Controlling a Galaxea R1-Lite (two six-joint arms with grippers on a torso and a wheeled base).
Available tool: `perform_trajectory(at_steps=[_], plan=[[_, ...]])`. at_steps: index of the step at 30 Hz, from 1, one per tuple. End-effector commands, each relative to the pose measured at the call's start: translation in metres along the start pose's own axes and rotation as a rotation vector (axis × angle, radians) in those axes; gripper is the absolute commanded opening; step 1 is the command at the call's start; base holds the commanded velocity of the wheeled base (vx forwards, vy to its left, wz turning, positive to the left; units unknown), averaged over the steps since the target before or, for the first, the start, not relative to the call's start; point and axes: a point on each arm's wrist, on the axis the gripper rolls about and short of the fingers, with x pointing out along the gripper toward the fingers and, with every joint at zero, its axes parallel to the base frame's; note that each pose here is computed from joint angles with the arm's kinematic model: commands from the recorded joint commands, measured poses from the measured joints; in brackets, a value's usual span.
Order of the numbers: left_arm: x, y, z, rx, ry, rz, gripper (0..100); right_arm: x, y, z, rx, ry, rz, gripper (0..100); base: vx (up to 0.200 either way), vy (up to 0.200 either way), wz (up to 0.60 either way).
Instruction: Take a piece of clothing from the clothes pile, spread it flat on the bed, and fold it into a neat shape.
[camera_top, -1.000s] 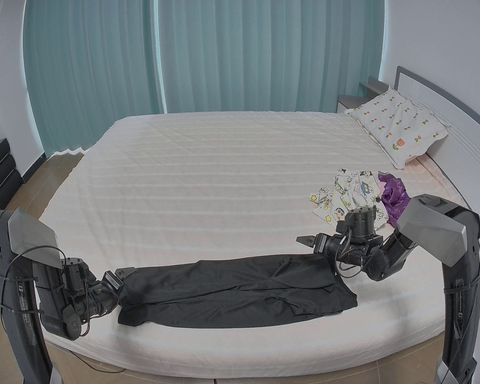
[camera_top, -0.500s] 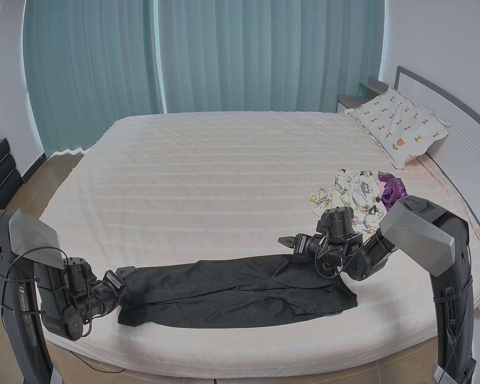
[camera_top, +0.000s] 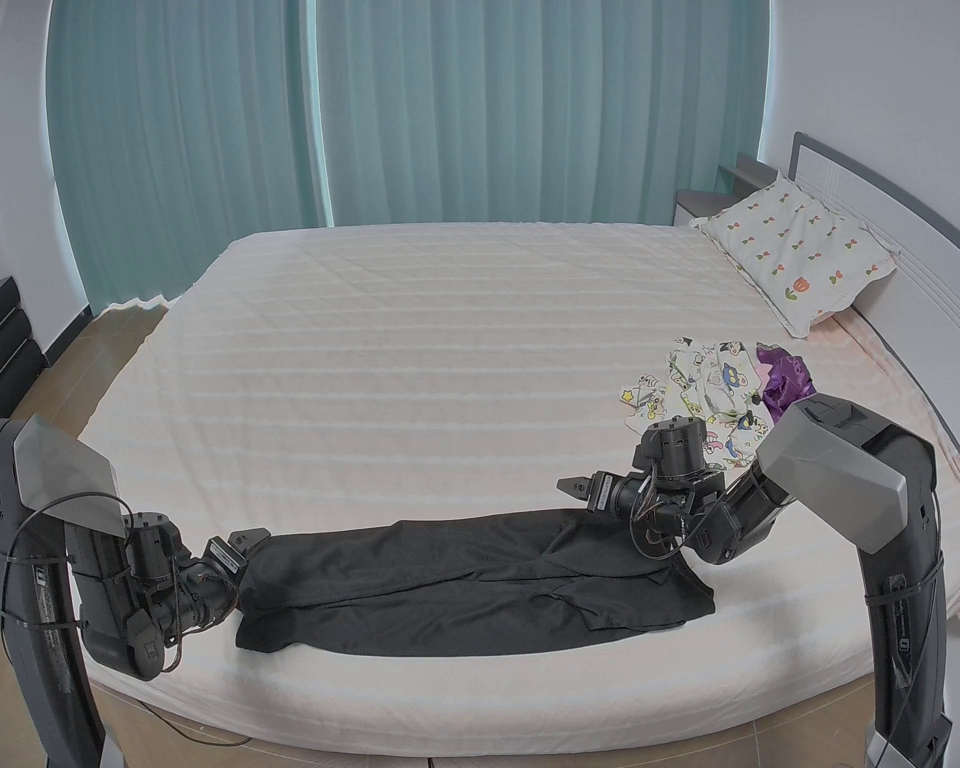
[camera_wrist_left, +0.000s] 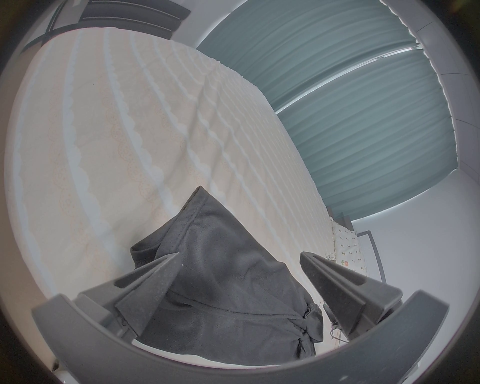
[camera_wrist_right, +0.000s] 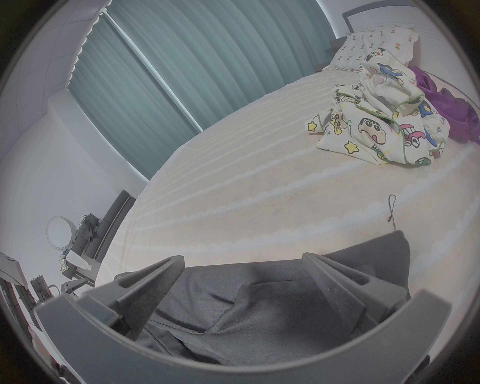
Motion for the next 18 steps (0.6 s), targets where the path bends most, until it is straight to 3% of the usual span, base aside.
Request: perform_trajectory(at_steps=[1, 9, 18], plan=[[-0.002, -0.0034, 0.0019, -0.002, -0.012, -0.021, 100, -0.0008, 0.0015, 0.0008, -0.002, -0.002, 0.004, 100, 0.0, 0.2, 0.0], [-0.002, -0.0034, 0.0019, -0.002, -0.012, -0.021, 100, -0.0024, 0.0011, 0.0026, 0.0, -0.005, 0.002, 100, 0.0, 0.2, 0.0], [-0.0019, -0.0025, 0.0013, 0.007, -0.011, -0.016, 100, -0.0024, -0.0005, 0.0013, 0.001, -0.001, -0.003, 100, 0.0, 0.0, 0.0]])
